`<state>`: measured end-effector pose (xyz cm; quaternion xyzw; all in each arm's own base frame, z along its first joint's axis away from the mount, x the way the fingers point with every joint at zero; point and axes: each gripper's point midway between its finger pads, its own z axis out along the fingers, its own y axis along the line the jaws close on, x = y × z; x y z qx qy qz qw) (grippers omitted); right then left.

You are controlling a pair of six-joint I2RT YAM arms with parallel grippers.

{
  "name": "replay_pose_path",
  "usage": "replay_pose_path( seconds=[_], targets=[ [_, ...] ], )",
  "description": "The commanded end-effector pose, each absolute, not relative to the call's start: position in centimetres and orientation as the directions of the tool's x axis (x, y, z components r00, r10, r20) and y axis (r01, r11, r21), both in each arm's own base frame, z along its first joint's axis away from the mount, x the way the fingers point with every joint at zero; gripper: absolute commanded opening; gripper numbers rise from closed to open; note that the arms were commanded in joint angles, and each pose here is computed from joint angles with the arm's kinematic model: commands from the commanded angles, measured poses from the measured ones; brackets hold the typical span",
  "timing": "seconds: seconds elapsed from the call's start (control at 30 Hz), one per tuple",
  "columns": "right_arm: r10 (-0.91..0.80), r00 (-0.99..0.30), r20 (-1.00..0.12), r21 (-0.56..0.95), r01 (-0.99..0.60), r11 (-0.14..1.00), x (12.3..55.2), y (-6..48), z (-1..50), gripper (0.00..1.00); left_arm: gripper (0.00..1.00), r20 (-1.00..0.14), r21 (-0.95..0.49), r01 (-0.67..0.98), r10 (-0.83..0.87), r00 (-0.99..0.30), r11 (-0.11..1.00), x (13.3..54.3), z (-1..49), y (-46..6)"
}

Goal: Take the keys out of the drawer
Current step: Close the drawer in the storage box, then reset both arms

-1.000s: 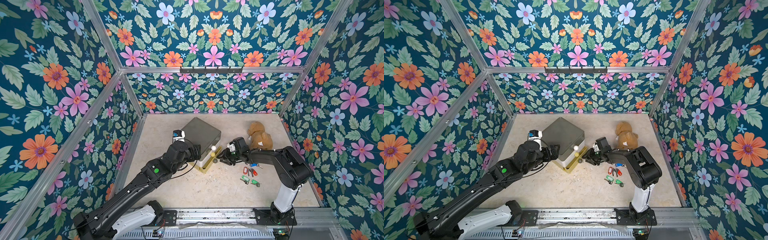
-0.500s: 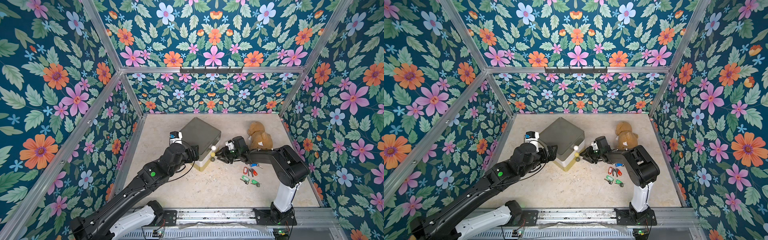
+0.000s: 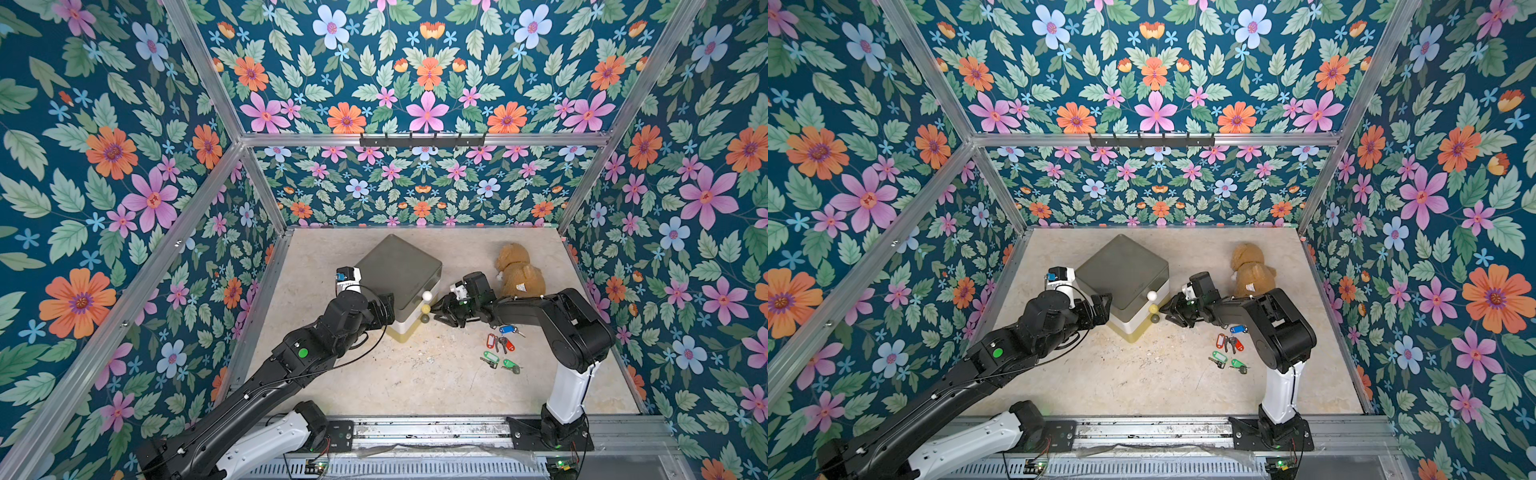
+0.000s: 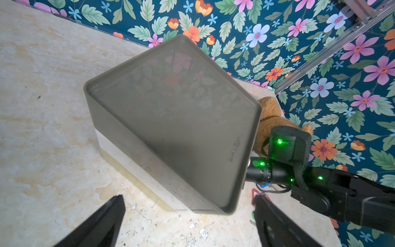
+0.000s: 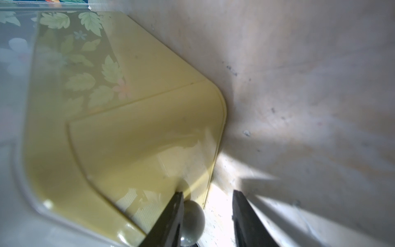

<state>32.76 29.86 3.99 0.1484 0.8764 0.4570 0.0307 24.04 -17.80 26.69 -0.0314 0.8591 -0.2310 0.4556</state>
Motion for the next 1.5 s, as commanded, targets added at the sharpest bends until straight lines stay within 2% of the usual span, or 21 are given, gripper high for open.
replay_pose_path(
  seconds=[0.0,0.3,0.63,0.77,0.97,1.13,1.27,1.37,1.47],
  targets=[
    [0.301,-0.954,0.014,0.806,0.189,0.561,33.5,29.6,4.7,0.43,0.99,-0.776,-0.416,0.135,-0.273,-0.568,0.899,24.2,26.9,-17.2],
    [0.352,-0.934,-0.06,0.739,0.195,0.645,34.1,26.7,5.7,0.43,0.99,-0.783,-0.407,0.116,-0.28,-0.555,0.906,24.2,26.9,-16.6],
    [0.401,-0.913,-0.07,0.718,0.233,0.655,33.2,23.3,6.0,0.44,0.99,-0.78,-0.402,0.099,-0.284,-0.557,0.91,24.4,26.3,-16.5],
    [0.416,-0.901,-0.121,0.729,0.203,0.653,33.1,21.3,8.2,0.44,0.99,-0.791,-0.381,0.085,-0.277,-0.545,0.921,24.6,26.3,-16.1],
    [0.433,-0.838,-0.334,0.684,0.101,0.722,34.6,16.1,13.5,0.45,0.99,-0.8,-0.341,-0.004,-0.293,-0.524,0.94,24.9,24.6,-14.4],
    [0.445,-0.731,-0.517,0.611,0.049,0.79,35.3,10.1,17.9,0.47,0.99,-0.823,-0.324,-0.067,-0.316,-0.473,0.944,24.7,23.3,-12.3],
    [0.47,-0.563,-0.68,0.571,-0.003,0.821,35.5,5.7,21.6,0.47,0.99,-0.848,-0.308,-0.119,-0.329,-0.415,0.944,24.5,22.1,-10.4],
    [0.413,-0.423,-0.806,0.461,-0.013,0.887,35.7,3.5,23.3,0.49,0.99,-0.873,-0.269,-0.144,-0.304,-0.382,0.952,24.5,21.8,-9.3],
    [0.345,-0.316,-0.884,0.368,-0.017,0.93,36.0,2.2,23.4,0.52,0.99,-0.895,-0.223,-0.14,-0.26,-0.362,0.965,24.8,21.7,-8.9]
  ],
)
